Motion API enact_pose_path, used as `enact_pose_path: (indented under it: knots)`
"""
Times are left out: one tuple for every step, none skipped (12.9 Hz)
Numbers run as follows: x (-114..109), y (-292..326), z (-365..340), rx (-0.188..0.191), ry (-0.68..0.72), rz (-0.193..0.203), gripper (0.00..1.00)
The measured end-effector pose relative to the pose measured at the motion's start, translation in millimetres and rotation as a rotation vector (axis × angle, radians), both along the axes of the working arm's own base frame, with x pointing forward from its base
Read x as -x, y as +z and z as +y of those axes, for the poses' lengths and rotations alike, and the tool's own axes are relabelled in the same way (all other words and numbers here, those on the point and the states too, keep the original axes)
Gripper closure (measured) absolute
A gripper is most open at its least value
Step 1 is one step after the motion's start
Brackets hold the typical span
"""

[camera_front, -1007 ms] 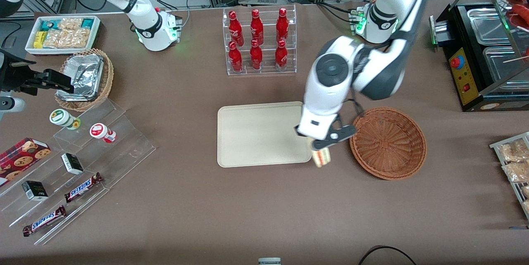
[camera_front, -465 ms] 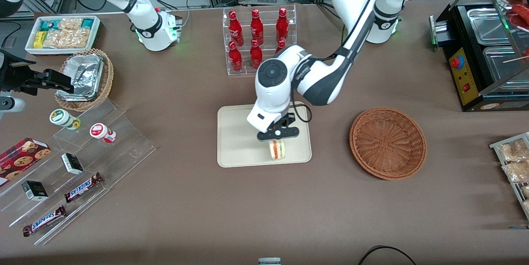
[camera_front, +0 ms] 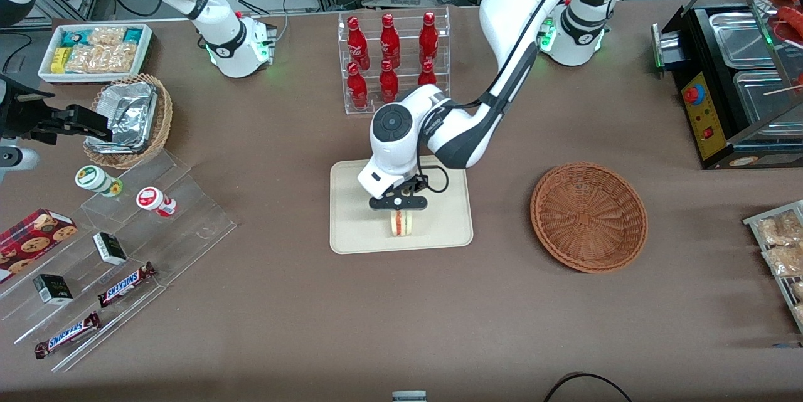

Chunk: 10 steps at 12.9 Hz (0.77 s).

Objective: Place sandwich from basket to tray
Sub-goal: 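Lower the sandwich onto the tray and open the left gripper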

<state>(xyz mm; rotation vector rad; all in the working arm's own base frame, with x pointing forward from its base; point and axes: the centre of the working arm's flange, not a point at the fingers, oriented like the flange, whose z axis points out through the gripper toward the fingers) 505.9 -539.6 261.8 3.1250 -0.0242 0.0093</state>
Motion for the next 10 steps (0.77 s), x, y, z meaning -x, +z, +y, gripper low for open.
enact_pose_path:
  knots:
    - [2.2, -4.1, -1.9, 0.0, -0.003, 0.005, 0.85]
    - [3.1, -7.5, -2.4, -0.002, -0.005, 0.01, 0.85]
    - [4.3, -11.4, -2.9, -0.005, -0.005, 0.014, 0.85]
    - [8.2, -14.4, -6.0, -0.007, -0.005, 0.019, 0.85]
    - [13.9, -17.0, -10.8, -0.009, -0.004, 0.022, 0.85]
    - [19.0, -19.7, -14.9, -0.012, -0.005, 0.025, 0.85]
    - [22.8, -23.2, -17.6, -0.015, -0.005, 0.028, 0.85]
    - [24.3, -26.8, -18.2, -0.019, -0.005, 0.031, 0.85]
    - [24.2, -28.1, -18.0, -0.02, -0.005, 0.032, 0.78]
    - [23.3, -26.6, -18.4, -0.017, -0.004, 0.03, 0.68]
